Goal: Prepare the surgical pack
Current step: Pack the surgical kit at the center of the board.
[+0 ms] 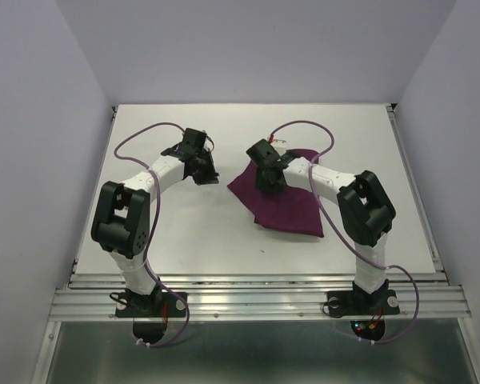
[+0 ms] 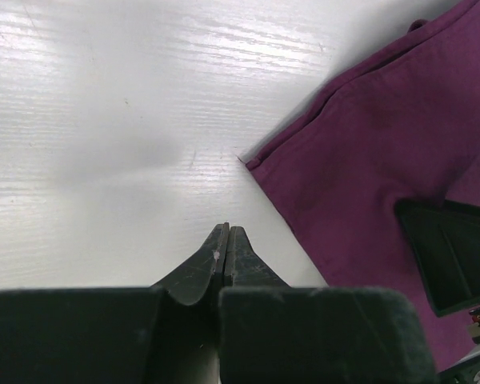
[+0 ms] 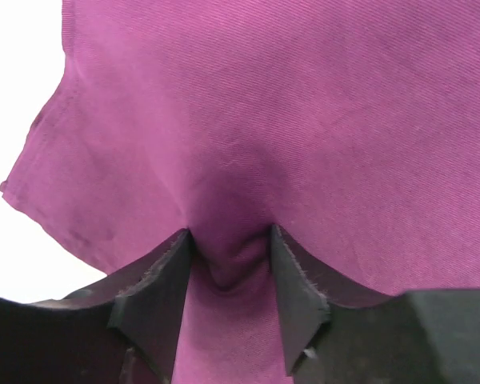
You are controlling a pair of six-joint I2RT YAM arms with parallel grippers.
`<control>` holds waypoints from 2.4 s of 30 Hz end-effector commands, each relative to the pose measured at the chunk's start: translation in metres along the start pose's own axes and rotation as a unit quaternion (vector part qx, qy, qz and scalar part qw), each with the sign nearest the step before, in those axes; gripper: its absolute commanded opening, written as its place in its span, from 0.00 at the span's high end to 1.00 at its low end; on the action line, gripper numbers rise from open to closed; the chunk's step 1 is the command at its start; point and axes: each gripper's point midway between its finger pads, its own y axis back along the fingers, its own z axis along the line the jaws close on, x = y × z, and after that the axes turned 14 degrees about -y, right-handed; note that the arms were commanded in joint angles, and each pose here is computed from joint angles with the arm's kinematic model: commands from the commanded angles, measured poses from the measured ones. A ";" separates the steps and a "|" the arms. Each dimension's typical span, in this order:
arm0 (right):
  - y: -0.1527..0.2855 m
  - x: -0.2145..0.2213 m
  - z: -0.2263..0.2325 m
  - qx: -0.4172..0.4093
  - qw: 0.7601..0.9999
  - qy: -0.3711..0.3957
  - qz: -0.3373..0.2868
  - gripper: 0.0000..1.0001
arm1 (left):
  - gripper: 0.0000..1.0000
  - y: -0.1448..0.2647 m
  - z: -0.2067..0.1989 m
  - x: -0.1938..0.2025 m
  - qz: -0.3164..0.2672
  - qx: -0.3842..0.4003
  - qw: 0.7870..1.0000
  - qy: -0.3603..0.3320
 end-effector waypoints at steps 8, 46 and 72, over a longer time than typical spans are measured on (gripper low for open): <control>-0.022 0.028 -0.009 0.019 1.000 -0.002 0.024 0.61 | 1.00 0.003 -0.007 0.000 -0.007 0.026 1.000 -0.010; 0.080 -0.015 0.052 -0.244 0.969 -0.017 -0.029 0.99 | 1.00 -0.039 -0.110 0.034 0.057 0.162 0.984 -0.047; 0.069 -0.001 0.041 -0.211 0.977 0.026 -0.001 0.60 | 1.00 -0.011 -0.016 0.053 0.044 -0.054 0.997 -0.043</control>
